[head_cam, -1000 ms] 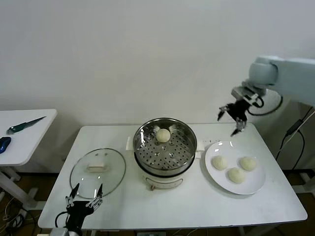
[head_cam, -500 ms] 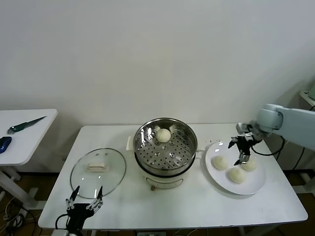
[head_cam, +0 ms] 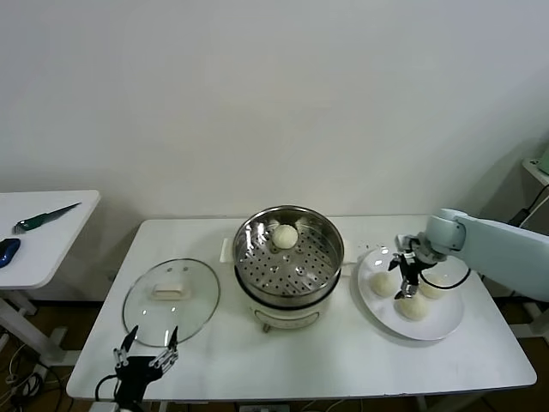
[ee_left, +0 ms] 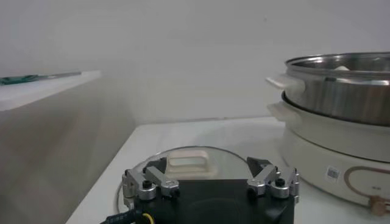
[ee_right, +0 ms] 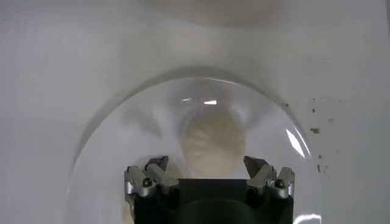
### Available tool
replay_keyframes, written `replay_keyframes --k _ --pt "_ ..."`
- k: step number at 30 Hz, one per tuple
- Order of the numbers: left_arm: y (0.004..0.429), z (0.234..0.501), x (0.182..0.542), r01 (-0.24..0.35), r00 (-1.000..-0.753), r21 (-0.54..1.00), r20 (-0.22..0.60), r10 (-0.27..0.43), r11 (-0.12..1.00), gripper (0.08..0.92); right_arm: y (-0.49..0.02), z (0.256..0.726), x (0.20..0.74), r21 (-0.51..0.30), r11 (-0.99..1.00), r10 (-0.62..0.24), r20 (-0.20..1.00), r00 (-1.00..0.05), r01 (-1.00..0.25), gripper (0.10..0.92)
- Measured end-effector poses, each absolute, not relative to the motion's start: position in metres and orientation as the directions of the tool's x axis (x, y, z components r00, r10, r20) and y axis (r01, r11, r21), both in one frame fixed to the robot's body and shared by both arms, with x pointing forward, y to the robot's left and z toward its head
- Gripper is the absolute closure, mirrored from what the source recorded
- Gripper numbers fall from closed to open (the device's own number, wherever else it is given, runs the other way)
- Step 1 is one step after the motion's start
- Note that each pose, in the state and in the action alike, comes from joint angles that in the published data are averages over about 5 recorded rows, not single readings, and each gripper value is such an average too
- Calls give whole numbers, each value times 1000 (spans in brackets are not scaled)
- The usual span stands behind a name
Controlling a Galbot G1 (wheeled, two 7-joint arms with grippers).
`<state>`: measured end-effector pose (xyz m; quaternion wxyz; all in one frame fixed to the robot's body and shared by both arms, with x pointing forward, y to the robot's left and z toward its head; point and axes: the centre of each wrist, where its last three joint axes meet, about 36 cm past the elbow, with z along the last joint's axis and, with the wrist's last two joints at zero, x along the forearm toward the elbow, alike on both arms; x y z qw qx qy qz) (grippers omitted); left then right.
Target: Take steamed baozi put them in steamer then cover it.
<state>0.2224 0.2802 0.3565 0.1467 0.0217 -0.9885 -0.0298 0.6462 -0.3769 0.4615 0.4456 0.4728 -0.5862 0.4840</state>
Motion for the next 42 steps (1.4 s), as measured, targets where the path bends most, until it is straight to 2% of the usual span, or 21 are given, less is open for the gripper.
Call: replay_keyframes --k 7,18,25,29,34,38,42 --pt "281 356 223 -36 -956 64 288 -53 997 177 -373 453 652 -137 93 -122 981 -148 -986 237" --pt "280 357 224 -37 -958 62 283 -53 997 177 -373 450 656 -124 104 -131 982 -137 -987 438" --pt "280 359 223 -38 -959 66 279 -55 997 177 -377 468 660 -130 101 -148 978 -144 -986 454" --pt "280 360 222 -38 -959 69 279 -55 997 177 -377 508 670 -155 85 -169 971 -168 -984 454" --pt "279 362 222 -36 -959 71 276 -54 997 177 -366 594 686 -216 52 -207 953 -223 -975 454" --pt "278 362 224 -32 -960 69 276 -50 997 177 -336 673 690 -276 18 -265 925 -270 -961 454" --pt "276 363 226 -28 -960 65 275 -45 997 177 -287 725 681 -308 -30 -337 899 -281 -951 454"
